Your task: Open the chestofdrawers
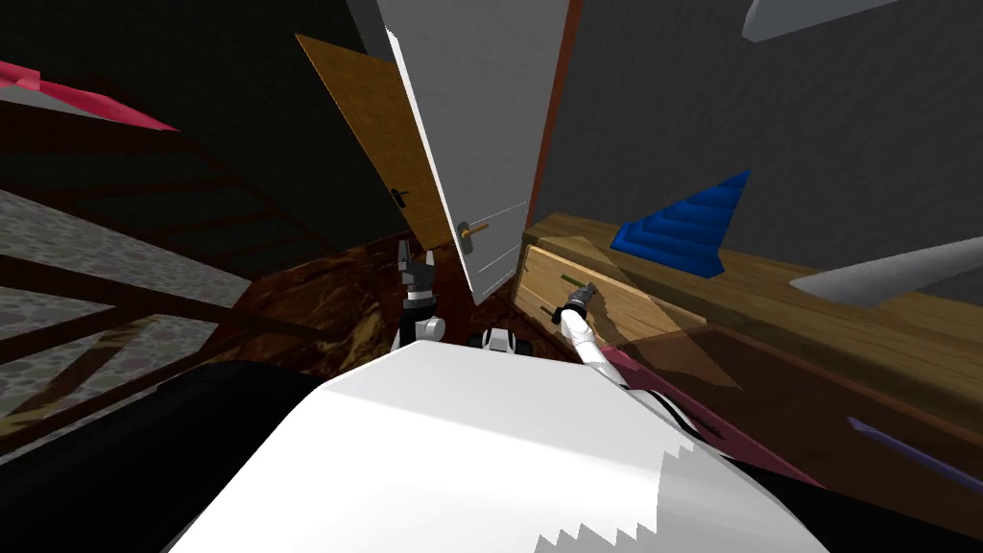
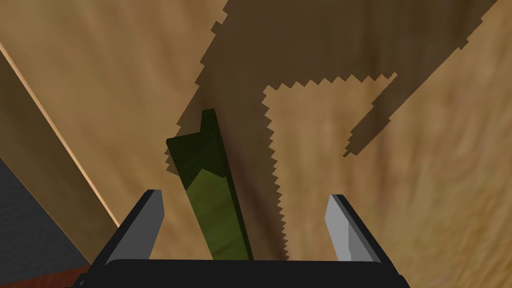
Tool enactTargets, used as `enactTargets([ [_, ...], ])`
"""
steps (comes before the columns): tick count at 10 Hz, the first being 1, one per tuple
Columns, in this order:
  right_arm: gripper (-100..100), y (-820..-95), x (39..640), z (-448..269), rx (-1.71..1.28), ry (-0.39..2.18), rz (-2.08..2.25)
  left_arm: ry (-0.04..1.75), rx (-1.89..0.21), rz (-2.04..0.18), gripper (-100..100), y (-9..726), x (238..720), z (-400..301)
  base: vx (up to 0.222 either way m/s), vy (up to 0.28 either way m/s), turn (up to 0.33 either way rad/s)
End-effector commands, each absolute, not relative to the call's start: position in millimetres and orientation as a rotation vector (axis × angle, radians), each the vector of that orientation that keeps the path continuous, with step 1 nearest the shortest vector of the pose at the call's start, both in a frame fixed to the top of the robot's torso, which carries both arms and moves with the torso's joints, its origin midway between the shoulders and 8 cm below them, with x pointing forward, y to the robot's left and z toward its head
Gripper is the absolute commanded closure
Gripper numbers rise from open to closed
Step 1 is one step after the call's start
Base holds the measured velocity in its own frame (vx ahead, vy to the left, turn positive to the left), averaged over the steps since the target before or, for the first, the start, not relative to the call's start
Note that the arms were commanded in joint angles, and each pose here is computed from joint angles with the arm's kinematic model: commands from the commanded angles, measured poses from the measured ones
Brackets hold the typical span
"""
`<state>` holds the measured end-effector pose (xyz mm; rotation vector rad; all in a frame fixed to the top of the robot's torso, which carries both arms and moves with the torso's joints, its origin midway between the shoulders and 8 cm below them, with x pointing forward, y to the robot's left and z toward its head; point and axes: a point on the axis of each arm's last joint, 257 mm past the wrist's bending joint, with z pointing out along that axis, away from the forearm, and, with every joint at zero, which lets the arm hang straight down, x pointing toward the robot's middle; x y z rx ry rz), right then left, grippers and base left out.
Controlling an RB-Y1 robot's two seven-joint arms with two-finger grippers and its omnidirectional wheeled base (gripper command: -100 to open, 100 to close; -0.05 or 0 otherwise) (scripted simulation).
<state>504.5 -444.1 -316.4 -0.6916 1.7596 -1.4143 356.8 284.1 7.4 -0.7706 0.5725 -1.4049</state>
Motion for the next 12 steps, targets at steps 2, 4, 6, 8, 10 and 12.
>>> enactTargets([
  [2,-100,-488.8,499.7,-310.4,-0.586,1.820,-1.493,0.573,-0.771,-1.405,0,284.2,356.8,7.4,-0.088,-0.033,0.212],
  [4,-100,-510.0,492.2,-312.3,-0.541,1.858,-1.533,0.573,-0.771,-1.405,0,284.1,356.8,7.4,-0.099,-0.031,0.286],
  [6,-100,-528.9,485.7,-310.7,-0.490,1.889,-1.570,0.572,-0.771,-1.405,0,284.1,356.8,7.5,-0.137,-0.033,0.344],
  [8,100,-510.0,492.2,-312.3,-0.542,1.858,-1.533,0.573,-0.771,-1.405,0,284.2,356.7,7.3,0.010,0.001,-0.156],
  [10,100,-490.5,497.8,-313.8,-0.591,1.828,-1.497,0.573,-0.771,-1.404,0,284.3,356.6,7.2,0.146,0.032,-0.398],
  [12,100,-450.3,506.5,-315.9,-0.684,1.765,-1.422,0.573,-0.771,-1.404,0,284.3,356.6,7.2,0.143,0.068,-0.391],
])
